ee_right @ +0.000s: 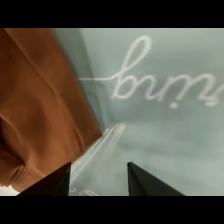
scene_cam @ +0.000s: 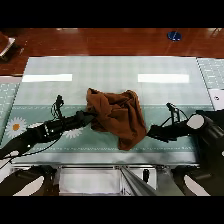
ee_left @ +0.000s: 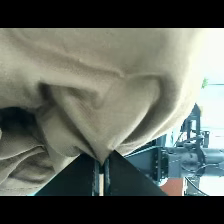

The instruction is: Fold the shirts.

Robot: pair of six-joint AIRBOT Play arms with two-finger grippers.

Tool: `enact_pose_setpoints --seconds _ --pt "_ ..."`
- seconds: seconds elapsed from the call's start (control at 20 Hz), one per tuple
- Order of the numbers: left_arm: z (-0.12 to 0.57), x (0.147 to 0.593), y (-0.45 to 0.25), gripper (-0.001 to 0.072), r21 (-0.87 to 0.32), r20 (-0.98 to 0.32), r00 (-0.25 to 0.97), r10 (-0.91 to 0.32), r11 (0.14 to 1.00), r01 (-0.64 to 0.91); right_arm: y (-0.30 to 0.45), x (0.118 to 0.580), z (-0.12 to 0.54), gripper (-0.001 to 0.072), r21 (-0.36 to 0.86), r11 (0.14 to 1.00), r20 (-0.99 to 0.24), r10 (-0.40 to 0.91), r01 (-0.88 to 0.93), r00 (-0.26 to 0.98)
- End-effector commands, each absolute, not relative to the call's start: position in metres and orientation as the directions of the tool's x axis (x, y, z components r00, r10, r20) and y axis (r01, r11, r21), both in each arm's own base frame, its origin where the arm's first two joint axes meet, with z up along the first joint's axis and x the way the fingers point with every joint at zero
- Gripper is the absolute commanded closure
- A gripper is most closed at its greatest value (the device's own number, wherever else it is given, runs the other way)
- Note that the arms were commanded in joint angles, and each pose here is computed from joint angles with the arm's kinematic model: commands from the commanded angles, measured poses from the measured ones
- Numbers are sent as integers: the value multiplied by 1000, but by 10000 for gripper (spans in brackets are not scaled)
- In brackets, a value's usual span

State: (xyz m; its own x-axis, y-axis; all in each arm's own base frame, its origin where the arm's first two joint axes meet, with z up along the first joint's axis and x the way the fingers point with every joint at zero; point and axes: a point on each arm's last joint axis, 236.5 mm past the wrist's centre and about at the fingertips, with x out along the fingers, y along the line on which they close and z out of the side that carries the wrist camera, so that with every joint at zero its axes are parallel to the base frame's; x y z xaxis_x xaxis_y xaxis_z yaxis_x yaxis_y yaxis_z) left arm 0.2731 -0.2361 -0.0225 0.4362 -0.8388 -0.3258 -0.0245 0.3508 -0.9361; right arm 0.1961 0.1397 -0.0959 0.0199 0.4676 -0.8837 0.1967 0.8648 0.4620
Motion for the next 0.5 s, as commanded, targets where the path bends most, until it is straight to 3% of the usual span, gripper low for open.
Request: enact_pose_setpoints --seconds 0.0,0.15,0.2,0.3,0.35,0.45 --pt "-21 273 -237 681 -938 -321 436 -841 347 -21 167 199 -105 303 507 835 -856 518 211 7" --pt "-21 273 -237 681 -938 -321 436 -841 347 -21 177 213 -110 305 516 830 -852 522 213 32" --pt "-21 273 -237 681 -938 -321 436 -841 347 -21 179 218 -109 384 521 827 -849 527 211 33" --pt "-21 273 -237 681 -938 -320 436 -841 346 -21 187 232 -100 681 553 822 -833 551 136 56" --pt "-19 275 -236 681 -940 -313 440 -842 340 -19 191 240 -90 692 567 820 -824 563 78 64" --pt "20 290 -229 682 -970 -190 456 -869 238 50 169 265 -60 692 510 860 -857 511 -29 64"
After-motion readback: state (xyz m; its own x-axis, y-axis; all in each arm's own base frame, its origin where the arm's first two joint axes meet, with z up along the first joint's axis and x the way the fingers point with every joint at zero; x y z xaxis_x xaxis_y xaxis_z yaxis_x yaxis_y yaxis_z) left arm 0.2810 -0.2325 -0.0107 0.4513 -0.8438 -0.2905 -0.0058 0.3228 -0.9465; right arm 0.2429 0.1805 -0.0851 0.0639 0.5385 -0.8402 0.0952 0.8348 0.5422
